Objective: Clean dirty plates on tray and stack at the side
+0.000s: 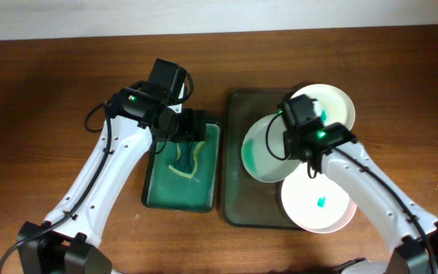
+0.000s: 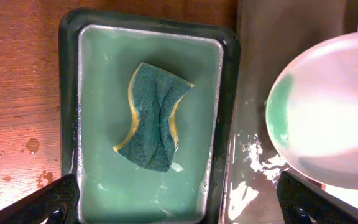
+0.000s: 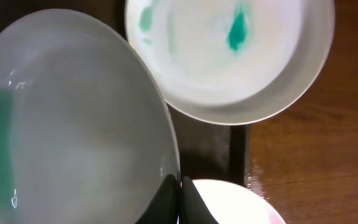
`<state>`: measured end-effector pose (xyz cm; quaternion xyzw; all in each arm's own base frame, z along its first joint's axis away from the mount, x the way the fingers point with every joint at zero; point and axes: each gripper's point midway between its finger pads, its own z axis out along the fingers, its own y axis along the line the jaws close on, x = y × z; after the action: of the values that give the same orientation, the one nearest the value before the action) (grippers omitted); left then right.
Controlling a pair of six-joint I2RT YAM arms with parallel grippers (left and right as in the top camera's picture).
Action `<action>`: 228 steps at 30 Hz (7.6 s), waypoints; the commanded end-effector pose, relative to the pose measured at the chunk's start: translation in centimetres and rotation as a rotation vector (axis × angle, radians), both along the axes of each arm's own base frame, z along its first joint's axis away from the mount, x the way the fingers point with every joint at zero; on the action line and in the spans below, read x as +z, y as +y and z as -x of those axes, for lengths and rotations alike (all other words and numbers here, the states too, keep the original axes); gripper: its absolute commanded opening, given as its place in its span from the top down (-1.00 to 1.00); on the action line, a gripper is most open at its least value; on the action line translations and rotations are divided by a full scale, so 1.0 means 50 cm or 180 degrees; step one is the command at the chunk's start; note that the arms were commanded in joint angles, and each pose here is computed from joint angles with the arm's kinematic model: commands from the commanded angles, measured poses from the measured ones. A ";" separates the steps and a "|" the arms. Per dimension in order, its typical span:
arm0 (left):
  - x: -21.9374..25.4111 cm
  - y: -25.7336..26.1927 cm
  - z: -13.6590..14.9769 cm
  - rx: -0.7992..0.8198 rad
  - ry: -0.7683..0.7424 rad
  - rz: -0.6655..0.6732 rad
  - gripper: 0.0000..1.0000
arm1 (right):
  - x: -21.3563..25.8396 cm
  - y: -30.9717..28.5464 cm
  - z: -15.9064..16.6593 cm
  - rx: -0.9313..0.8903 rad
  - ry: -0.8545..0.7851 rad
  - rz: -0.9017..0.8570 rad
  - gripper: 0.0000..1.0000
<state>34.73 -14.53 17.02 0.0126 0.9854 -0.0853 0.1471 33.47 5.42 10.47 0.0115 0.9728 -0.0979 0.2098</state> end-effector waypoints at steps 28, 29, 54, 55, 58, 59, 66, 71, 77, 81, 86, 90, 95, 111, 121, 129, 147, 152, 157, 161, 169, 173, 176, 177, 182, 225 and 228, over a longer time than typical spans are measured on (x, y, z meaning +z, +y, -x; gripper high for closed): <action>0.013 -0.002 0.000 -0.0042 -0.0052 0.0031 -0.99 | 0.077 -0.048 -0.044 -0.0158 -0.0207 -0.0212 0.92; 0.013 -0.002 0.000 -0.0042 -0.0052 0.0031 -0.99 | 0.109 -0.048 -0.039 -0.0131 -0.0371 0.0009 0.92; 0.013 -0.002 0.000 -0.0041 -0.0050 0.0031 -0.99 | 0.314 0.110 0.040 0.0511 -0.1691 0.2209 0.92; 0.013 -0.002 0.000 -0.0042 -0.0051 0.0030 -0.99 | 0.314 0.110 0.040 0.0512 -0.1690 0.2210 0.92; 0.013 -0.002 0.000 -0.0042 -0.0052 0.0031 -0.99 | 0.314 0.110 0.040 0.0510 -0.1691 0.2210 0.92; 0.013 -0.002 0.000 -0.0042 -0.0052 0.0031 -0.99 | 0.314 0.110 0.040 0.0511 -0.1690 0.2211 0.92; 0.013 -0.002 0.000 -0.0042 -0.0051 0.0030 -0.99 | 0.314 0.109 0.040 0.0508 -0.1690 0.2210 0.92; 0.013 -0.002 0.000 -0.0042 -0.0051 0.0030 -0.99 | 0.314 0.110 0.040 0.0504 -0.1695 0.2203 0.92; 0.013 -0.002 0.000 -0.0042 -0.0052 0.0031 -0.99 | 0.313 0.111 0.040 0.0512 -0.1687 0.2195 0.92; 0.013 -0.002 0.000 -0.0042 -0.0052 0.0031 -0.99 | 0.313 0.110 0.040 0.0514 -0.1684 0.2197 0.92; 0.013 -0.002 0.000 -0.0042 -0.0051 0.0030 -0.99 | 0.313 0.111 0.039 0.0504 -0.1695 0.2184 0.92; 0.013 -0.002 0.000 -0.0042 -0.0051 0.0030 -0.99 | 0.306 0.115 0.038 0.0521 -0.1666 0.2103 0.92; 0.013 -0.002 0.000 -0.0042 -0.0052 0.0031 -0.99 | 0.249 0.056 0.002 0.0074 -0.1383 0.1450 0.92; 0.013 -0.002 0.000 -0.0042 -0.0051 0.0030 -0.99 | 0.018 -0.607 0.161 -0.3584 -0.0499 -0.1651 0.92; 0.013 -0.002 0.000 -0.0041 -0.0051 0.0031 -0.99 | -0.099 -0.541 0.202 -0.3567 0.0439 -0.1790 0.34; 0.013 -0.002 0.000 -0.0042 -0.0051 0.0030 -0.99 | 0.068 -0.327 0.106 -0.1544 0.0110 -0.1565 0.15; 0.013 -0.002 0.000 -0.0042 -0.0052 0.0031 -0.99 | -0.152 -0.205 0.245 -0.1430 0.1247 -0.1209 0.77; 0.013 -0.002 0.000 -0.0042 -0.0051 0.0030 -0.99 | -0.111 -0.135 0.195 -0.0879 0.1023 -0.1492 0.92; 0.013 -0.002 0.000 -0.0042 -0.0051 0.0030 -0.99 | -0.111 -0.048 0.166 -0.0569 0.0969 -0.1433 0.92; 0.013 -0.002 0.000 -0.0042 -0.0051 0.0030 -0.99 | -0.131 -0.031 0.141 -0.0613 0.0891 -0.1296 0.31; 0.014 -0.009 0.003 -0.0040 -0.0027 0.0094 -0.99 | 0.030 -0.003 0.047 0.0105 0.0338 -0.1378 0.22; 0.018 -0.013 -0.010 -0.0042 -0.0112 0.0122 -0.99 | 0.048 -0.001 0.065 0.0097 0.0434 -0.1403 0.21; -0.013 0.012 -0.014 0.0024 -0.0067 -0.0140 -0.86 | 0.048 -0.001 0.063 0.0098 0.0423 -0.1405 0.20; -0.034 0.018 -0.010 0.0036 0.0007 -0.0209 -0.78 | 0.048 -0.001 0.064 0.0097 0.0424 -0.1406 0.20; -0.219 0.014 -0.019 0.0004 0.0329 -0.0337 -0.31 | 0.049 -0.001 0.062 0.0100 0.0413 -0.1406 0.18; -0.133 0.007 -0.024 -0.0080 0.0242 -0.0496 1.00 | -0.048 0.000 0.088 -0.0049 0.1065 -0.1450 0.30; -0.116 -0.036 -0.026 -0.0178 0.0258 -0.0134 1.00 | -0.090 0.000 0.097 -0.0075 0.1298 -0.1430 0.38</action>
<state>35.51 -14.89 9.57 0.0445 0.9944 -0.0285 0.0919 28.92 5.02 7.17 0.0612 0.9921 0.1066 0.0246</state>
